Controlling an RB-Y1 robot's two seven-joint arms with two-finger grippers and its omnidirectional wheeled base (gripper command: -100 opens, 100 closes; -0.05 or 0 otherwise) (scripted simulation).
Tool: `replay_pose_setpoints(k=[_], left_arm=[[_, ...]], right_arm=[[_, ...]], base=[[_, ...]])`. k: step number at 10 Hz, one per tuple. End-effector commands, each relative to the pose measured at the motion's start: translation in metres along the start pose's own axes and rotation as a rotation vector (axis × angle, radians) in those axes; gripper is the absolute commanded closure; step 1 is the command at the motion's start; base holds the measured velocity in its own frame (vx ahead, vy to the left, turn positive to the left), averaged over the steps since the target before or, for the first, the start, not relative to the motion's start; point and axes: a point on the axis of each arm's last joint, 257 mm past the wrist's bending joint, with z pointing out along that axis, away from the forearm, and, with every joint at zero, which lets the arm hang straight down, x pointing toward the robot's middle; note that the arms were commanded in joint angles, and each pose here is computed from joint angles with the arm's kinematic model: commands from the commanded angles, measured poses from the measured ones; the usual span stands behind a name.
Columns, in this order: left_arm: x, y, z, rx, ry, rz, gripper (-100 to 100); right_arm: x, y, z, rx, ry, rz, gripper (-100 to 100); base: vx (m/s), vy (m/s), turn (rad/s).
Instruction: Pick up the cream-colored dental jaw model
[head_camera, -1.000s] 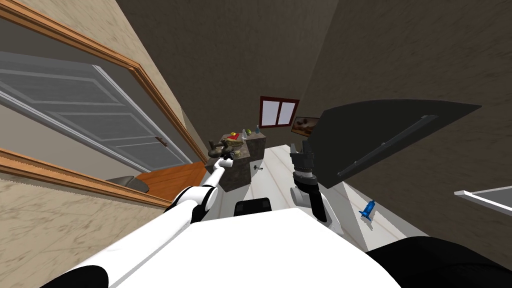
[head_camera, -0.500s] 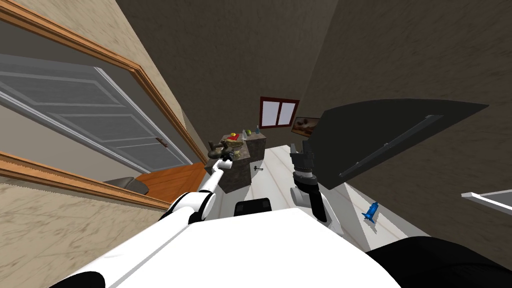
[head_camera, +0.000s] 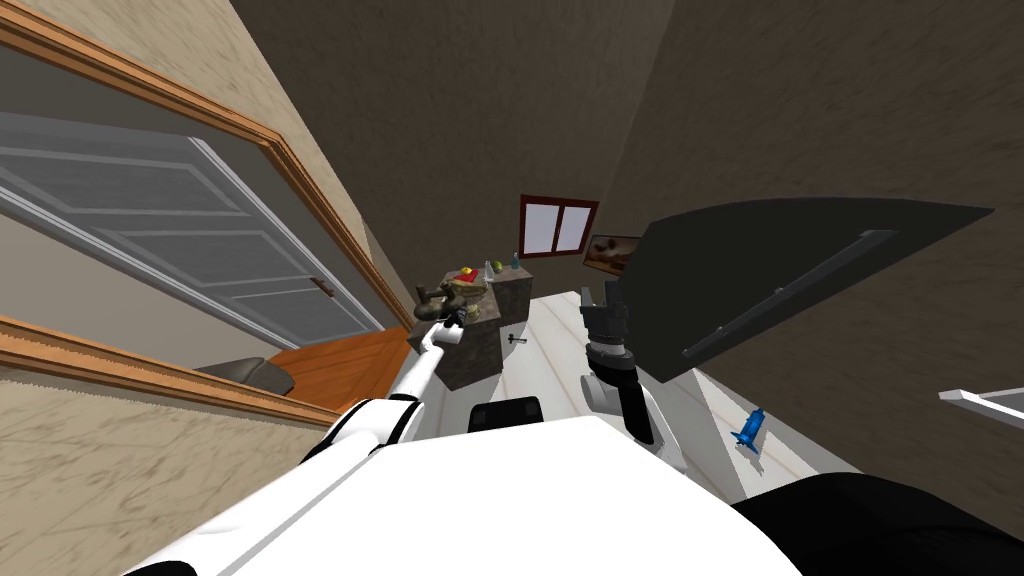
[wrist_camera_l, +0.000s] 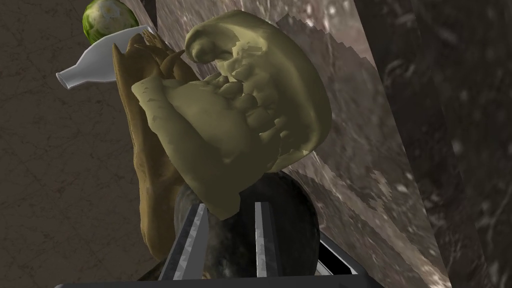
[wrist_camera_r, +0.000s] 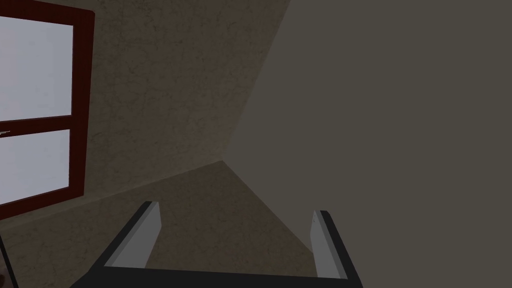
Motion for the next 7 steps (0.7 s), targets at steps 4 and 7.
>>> replay_pose_setpoints(k=[4, 7], left_arm=[[0.010, 0.024, -0.023, -0.030, 0.005, 0.008, 100], [0.008, 0.009, -0.035, 0.019, 0.001, -0.002, 100]], right_arm=[[0.000, 0.000, 0.000, 0.000, 0.000, 0.000, 0], [0.000, 0.000, 0.000, 0.000, 0.000, 0.000, 0]], base=[[0.048, 0.003, 0.000], [0.039, 0.002, 0.003]])
